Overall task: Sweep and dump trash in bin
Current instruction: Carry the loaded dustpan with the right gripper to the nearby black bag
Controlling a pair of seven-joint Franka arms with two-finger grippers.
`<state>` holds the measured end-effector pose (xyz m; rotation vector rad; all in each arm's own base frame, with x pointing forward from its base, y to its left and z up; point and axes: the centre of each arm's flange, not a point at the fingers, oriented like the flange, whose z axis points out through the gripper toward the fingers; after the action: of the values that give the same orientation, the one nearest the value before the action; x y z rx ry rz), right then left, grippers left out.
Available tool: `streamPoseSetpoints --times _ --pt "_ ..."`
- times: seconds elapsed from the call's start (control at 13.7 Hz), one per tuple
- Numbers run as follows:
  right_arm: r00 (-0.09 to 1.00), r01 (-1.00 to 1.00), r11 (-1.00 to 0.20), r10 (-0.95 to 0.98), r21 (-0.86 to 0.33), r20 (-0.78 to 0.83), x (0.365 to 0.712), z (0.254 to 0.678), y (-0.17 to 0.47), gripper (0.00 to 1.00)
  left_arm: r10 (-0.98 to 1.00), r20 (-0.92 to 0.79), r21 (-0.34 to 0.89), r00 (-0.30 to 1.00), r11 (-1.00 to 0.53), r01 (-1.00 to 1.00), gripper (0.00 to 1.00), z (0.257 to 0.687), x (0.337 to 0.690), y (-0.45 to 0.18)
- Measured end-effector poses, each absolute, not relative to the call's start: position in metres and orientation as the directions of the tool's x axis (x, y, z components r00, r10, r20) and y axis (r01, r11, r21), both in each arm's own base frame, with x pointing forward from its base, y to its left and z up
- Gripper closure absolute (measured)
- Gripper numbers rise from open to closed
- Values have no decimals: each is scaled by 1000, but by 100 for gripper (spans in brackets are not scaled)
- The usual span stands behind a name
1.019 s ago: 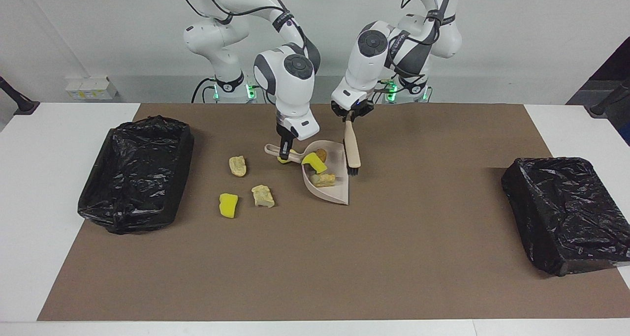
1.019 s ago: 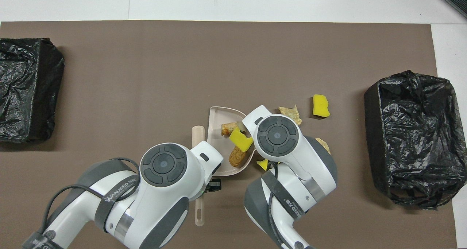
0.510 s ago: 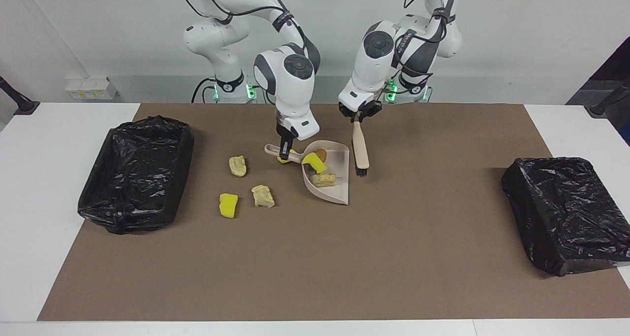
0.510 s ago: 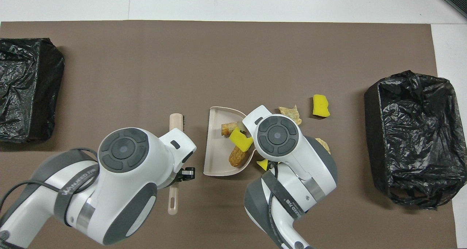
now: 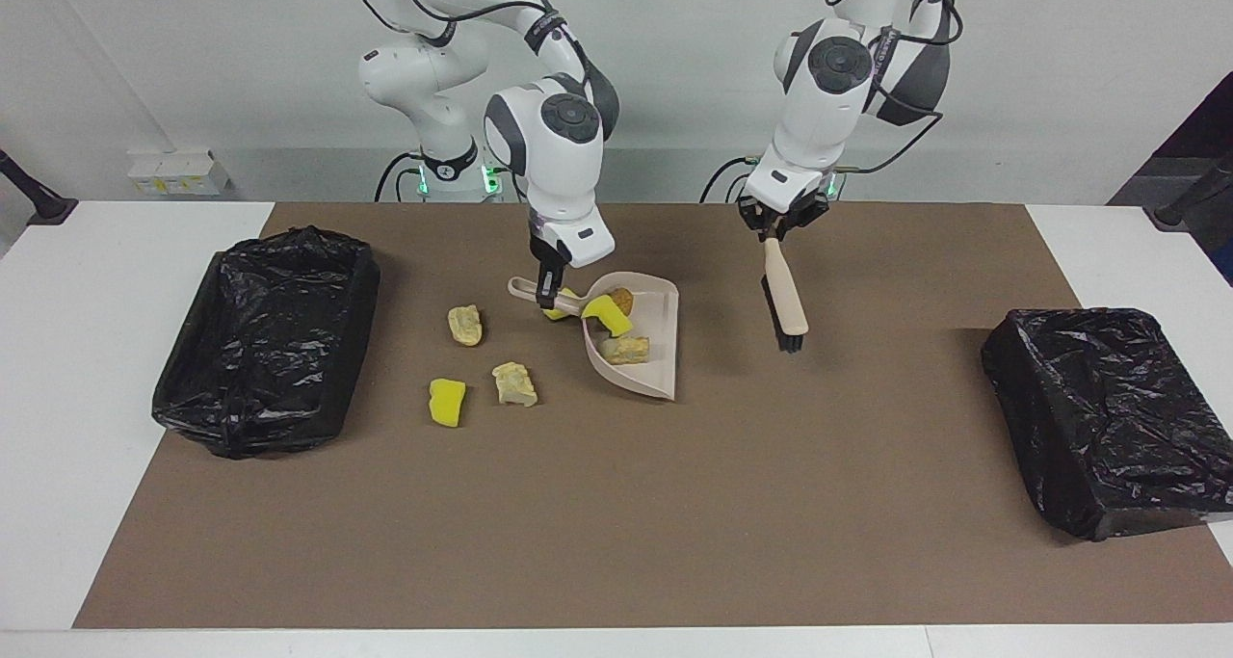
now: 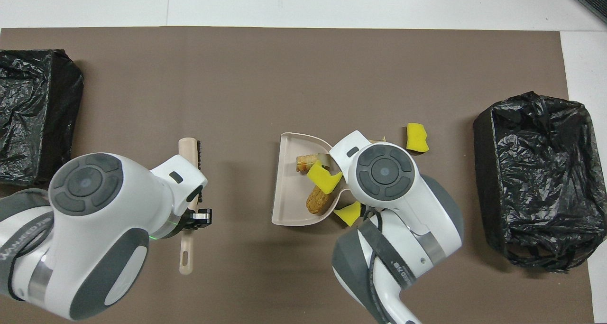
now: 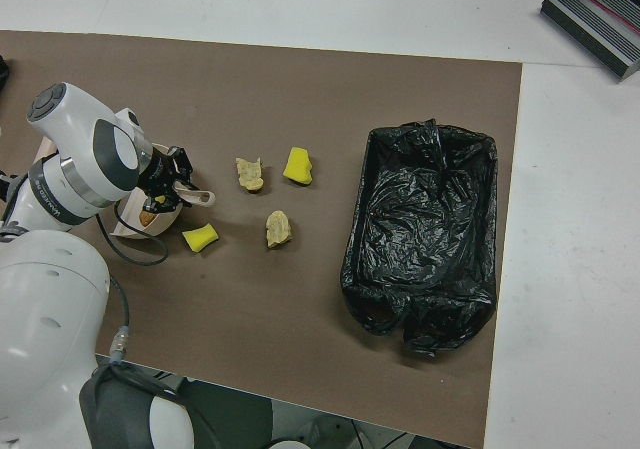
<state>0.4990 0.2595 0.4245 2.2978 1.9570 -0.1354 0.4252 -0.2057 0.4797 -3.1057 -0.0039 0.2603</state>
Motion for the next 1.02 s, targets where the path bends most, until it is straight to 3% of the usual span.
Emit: streamPoseSetpoints --times 0.29,0.73,1.02 --pt "176 984 -176 979 11 -105 509 463 202 67 22 -181 -30 983 -999 17 74 475 416 -191" --pt "174 984 -177 981 -28 -85 521 532 43 67 49 -225 -42 973 -998 41 74 453 383 -159" --pt "104 993 -107 993 -45 -55 515 537 -93 67 -23 -270 -37 963 -999 -35 74 430 357 -147"
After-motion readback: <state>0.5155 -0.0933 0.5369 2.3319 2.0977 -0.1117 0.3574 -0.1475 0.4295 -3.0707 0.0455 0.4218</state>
